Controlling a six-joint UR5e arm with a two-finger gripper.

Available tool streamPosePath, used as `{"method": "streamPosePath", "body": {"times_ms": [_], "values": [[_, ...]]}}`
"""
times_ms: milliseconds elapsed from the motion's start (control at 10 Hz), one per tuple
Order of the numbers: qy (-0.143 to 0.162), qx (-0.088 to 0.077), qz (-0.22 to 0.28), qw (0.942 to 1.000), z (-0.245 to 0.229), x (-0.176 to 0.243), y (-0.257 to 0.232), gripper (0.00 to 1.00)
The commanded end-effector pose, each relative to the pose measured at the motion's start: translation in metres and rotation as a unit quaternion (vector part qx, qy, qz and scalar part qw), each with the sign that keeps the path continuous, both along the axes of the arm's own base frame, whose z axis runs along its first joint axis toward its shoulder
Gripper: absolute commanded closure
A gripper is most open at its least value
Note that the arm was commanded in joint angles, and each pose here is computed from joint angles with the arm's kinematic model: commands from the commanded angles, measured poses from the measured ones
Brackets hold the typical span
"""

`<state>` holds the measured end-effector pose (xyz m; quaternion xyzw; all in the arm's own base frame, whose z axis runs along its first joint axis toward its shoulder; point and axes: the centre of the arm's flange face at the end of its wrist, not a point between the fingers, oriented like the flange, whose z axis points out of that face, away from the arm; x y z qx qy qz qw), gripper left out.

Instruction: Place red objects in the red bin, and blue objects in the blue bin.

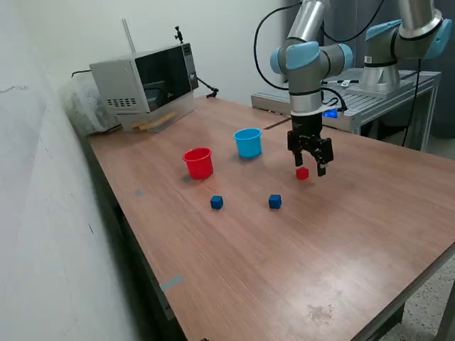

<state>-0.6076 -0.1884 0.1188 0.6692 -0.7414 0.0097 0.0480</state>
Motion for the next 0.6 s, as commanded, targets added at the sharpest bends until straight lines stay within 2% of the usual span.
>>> {"method": "streamPosePath", "body": {"times_ms": [0,400,500], "values": [[0.011,0.026,-0.003,0.9996,-0.005,-0.0019,0.0068,0.0],[0.008,0.029,-0.004,0.9995,-0.0072,0.0002,0.0084,0.0],[0.007,0.039,-0.005,0.9992,-0.008,0.0008,0.0104,0.0]]}}
